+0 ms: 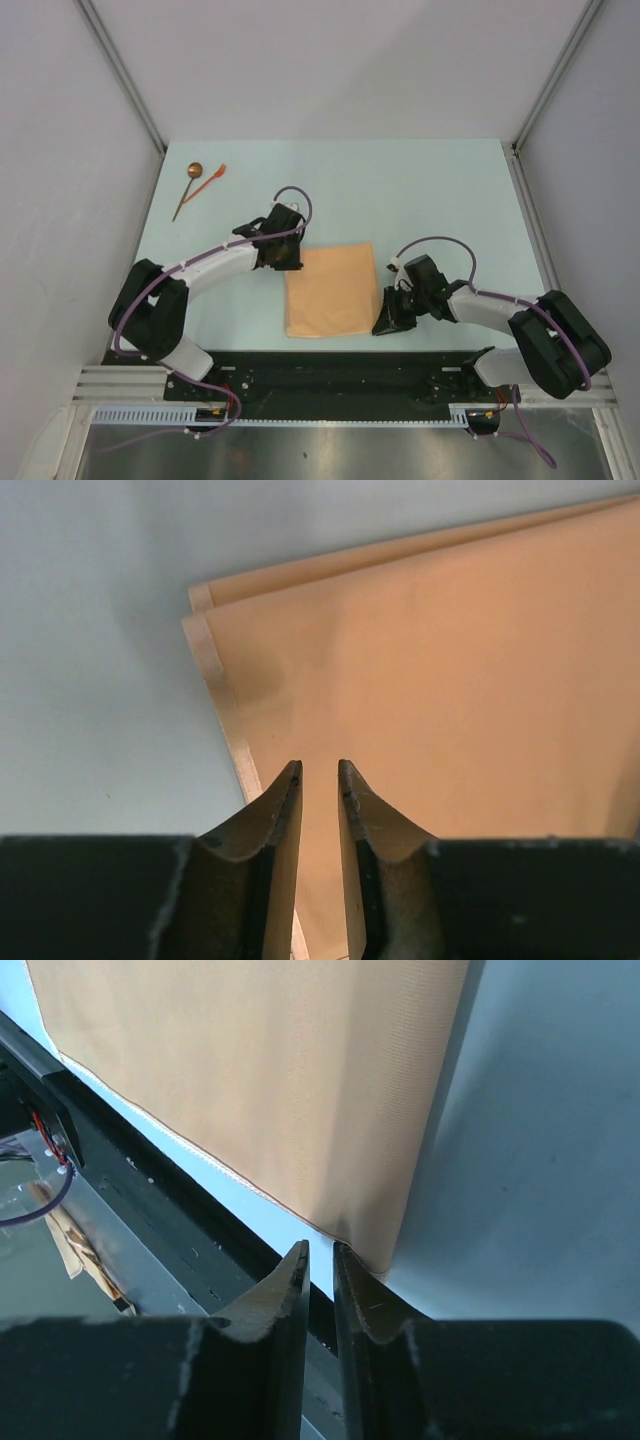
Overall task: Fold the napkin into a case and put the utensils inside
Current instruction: Smooth out the square-folded napkin at the center of the board, then pick up the top corner of the square-folded napkin.
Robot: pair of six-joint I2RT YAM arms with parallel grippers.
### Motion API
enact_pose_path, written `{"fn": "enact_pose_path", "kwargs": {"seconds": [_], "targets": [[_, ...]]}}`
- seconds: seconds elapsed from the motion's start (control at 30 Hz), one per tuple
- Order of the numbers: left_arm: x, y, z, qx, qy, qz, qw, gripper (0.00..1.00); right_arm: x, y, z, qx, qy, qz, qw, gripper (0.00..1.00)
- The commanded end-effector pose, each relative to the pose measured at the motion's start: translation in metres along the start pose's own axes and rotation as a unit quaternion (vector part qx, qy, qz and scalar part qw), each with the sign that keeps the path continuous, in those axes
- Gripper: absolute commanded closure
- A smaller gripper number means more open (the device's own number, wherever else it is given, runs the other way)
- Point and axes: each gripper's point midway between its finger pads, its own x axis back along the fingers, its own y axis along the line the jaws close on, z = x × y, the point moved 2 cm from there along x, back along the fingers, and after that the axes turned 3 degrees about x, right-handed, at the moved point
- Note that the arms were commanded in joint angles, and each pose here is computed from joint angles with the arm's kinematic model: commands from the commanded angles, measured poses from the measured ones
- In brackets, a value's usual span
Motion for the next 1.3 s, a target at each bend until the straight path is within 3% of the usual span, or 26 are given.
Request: {"fn": "enact_pose_path", "kwargs": {"seconds": [0.0, 0.23, 0.57, 0.73, 0.83, 0.87, 0.97, 1.1, 1.27], "targets": [[0.016, -0.021, -0.041, -0.012, -0.056, 0.033, 0.998, 0.76, 0.004, 0.002, -0.016, 0.017, -0.026, 0.015, 0.999, 0.80], [-0.012, -0.005, -0.037, -0.019, -0.021, -0.015, 0.999, 0.78, 0.029, 0.031, -0.028, 0.036, -0.056, -0.001, 0.998, 0.79], [-0.046, 0.011, -0.051, -0.007, -0.015, -0.066, 0.998, 0.80, 0.007, 0.024, -0.001, 0.029, -0.026, -0.005, 0.999, 0.80], [-0.043, 0.008, -0.061, -0.006, -0.027, -0.069, 0.997, 0.75, -0.005, 0.006, -0.001, 0.033, -0.018, 0.019, 0.999, 0.80], [-0.024, 0.007, -0.068, -0.004, -0.044, -0.067, 0.997, 0.66, -0.004, 0.024, -0.015, 0.074, -0.023, 0.023, 0.997, 0.80], [-0.007, 0.002, -0.074, 0.000, -0.064, -0.051, 0.997, 0.57, -0.001, 0.030, -0.013, 0.090, -0.018, 0.031, 0.995, 0.78], [0.029, 0.000, -0.081, 0.004, -0.093, -0.031, 0.995, 0.49, 0.007, 0.062, -0.029, 0.151, -0.031, 0.040, 0.987, 0.68], [0.072, 0.022, -0.084, 0.017, -0.131, -0.041, 0.990, 0.47, 0.008, 0.094, -0.048, 0.213, -0.041, 0.032, 0.976, 0.56], [0.106, 0.059, -0.070, 0.066, -0.151, -0.013, 0.986, 0.50, -0.030, 0.138, -0.064, 0.289, -0.028, -0.001, 0.957, 0.43]]}}
